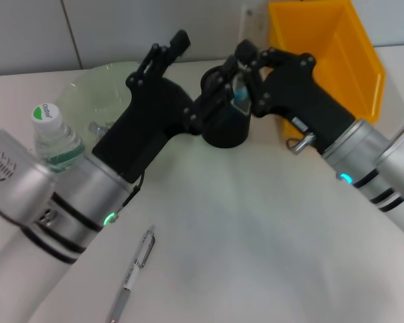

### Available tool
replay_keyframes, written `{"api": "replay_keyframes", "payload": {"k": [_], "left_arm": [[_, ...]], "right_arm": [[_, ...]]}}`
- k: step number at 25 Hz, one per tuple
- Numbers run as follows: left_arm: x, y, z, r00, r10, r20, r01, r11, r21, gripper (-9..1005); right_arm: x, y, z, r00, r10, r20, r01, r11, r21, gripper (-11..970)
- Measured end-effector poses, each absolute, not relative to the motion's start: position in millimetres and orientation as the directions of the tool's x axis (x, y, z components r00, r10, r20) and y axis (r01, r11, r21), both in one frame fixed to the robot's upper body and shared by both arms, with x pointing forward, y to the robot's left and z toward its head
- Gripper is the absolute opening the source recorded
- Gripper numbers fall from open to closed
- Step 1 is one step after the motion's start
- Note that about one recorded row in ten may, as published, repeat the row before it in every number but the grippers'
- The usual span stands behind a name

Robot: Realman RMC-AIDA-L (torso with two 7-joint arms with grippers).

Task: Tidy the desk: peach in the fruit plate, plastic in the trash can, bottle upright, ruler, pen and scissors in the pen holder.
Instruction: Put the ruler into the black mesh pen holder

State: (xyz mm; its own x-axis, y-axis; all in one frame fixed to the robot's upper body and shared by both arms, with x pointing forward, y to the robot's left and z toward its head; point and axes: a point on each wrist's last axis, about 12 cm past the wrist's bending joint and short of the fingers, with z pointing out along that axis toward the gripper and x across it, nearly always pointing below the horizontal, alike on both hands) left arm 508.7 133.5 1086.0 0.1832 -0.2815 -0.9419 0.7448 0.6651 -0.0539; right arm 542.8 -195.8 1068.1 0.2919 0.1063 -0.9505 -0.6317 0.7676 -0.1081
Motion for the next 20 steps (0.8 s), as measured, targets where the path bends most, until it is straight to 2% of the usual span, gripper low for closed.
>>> {"api": "replay_keyframes", "payload": {"k": [7, 12, 20], "left_arm": [[493.0, 154.5, 1075.5, 0.090, -0.314, -0.945, 0.785, 0.607, -0.127, 795], [486.1, 171.0, 1067.2, 0.006, -0.264, -0.964, 0.829, 0.540, -0.143, 785], [487.8, 195.6, 1060.6, -0.102, -0.134, -0.986, 0.880, 0.449, -0.153, 785]], "right_arm": [[553.4, -210.1, 1078.9, 0.270, 0.182, -0.945, -0.650, 0.759, -0.040, 9], [564.2, -217.8, 1088.6, 0.255, 0.222, -0.941, -0.660, 0.751, -0.002, 9], [585.4, -254.8, 1116.2, 0.147, 0.303, -0.942, -0.714, 0.691, 0.111, 9]]}}
